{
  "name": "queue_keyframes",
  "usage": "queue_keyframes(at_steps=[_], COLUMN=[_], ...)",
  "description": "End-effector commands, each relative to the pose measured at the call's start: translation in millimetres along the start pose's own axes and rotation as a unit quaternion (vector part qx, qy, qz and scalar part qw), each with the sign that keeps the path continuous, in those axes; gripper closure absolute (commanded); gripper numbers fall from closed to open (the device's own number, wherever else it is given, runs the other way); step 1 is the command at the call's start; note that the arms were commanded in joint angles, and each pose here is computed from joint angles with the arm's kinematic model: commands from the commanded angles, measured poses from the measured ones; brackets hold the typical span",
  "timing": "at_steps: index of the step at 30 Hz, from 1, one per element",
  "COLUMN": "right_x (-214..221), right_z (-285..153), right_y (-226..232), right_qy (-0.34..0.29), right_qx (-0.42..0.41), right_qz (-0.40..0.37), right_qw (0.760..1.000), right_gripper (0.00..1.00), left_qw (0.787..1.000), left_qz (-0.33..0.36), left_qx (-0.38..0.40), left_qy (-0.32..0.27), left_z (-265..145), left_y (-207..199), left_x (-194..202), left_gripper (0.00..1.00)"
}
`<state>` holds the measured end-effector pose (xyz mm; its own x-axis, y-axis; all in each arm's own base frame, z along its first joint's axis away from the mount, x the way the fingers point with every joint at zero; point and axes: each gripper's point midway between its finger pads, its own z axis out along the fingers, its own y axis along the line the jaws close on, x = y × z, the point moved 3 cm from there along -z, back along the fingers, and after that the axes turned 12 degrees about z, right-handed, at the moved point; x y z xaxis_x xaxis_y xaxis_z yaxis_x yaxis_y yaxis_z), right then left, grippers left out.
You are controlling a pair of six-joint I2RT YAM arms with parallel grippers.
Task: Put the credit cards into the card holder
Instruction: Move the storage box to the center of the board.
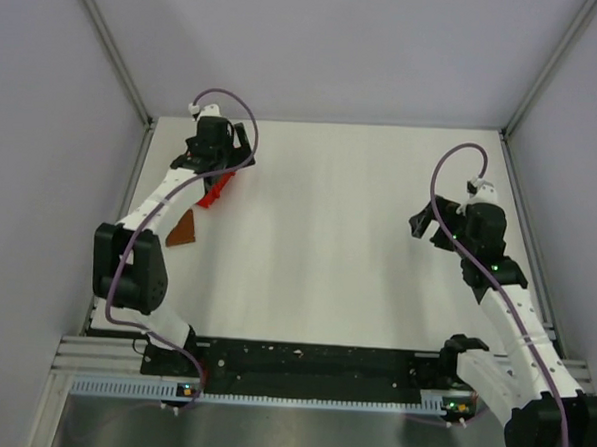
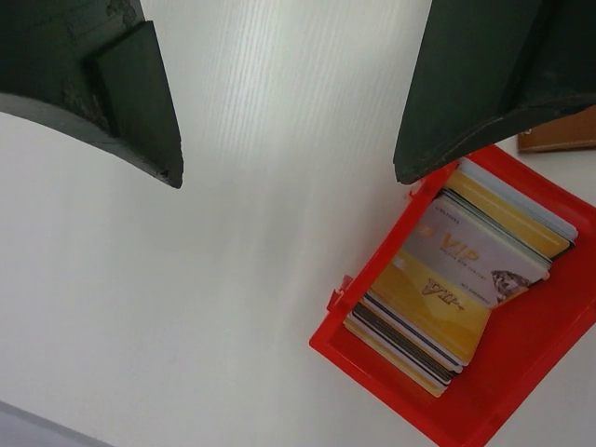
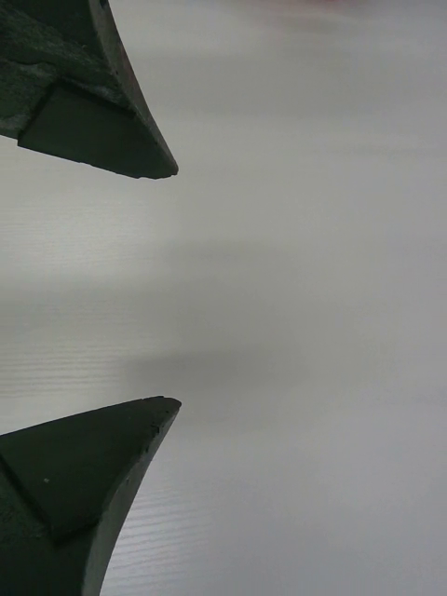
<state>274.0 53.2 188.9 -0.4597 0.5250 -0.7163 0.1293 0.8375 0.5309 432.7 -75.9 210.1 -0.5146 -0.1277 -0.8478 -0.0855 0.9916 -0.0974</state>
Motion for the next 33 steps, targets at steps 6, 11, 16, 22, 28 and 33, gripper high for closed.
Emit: queue_keyframes(at_steps=[6, 11, 16, 22, 28, 33], right_x=[12, 18, 22, 30, 34, 36], right_z=[-5, -3, 2, 8, 9, 9], right_y=[4, 2, 0, -1, -4, -7], right_qy=[0.035, 0.047, 0.06, 0.088, 0.096, 0.099], right_qx=[-0.013, -0.012, -0.007, -0.005, 0.003, 0.01], right_qz=[0.013, 0.014, 0.013, 0.019, 0.021, 0.02], right_qw=[0.999, 0.999, 0.998, 0.996, 0.995, 0.995], right_gripper=[0.01, 0.01, 0.01, 0.01, 0.01, 0.01], left_qw=[0.995, 0.993, 0.992, 0.987, 0.977, 0.969], left_qz=[0.042, 0.045, 0.054, 0.058, 0.046, 0.059], left_qx=[-0.055, -0.05, -0.016, 0.059, 0.15, 0.18], left_qy=[0.076, 0.096, 0.114, 0.136, 0.147, 0.158], left_z=[65, 87, 101, 108, 97, 89], left_y=[18, 27, 21, 3, -25, -50], left_x=[-4, 5, 21, 44, 60, 78], left_gripper=[0.02, 0.02, 0.02, 0.04, 0.14, 0.19])
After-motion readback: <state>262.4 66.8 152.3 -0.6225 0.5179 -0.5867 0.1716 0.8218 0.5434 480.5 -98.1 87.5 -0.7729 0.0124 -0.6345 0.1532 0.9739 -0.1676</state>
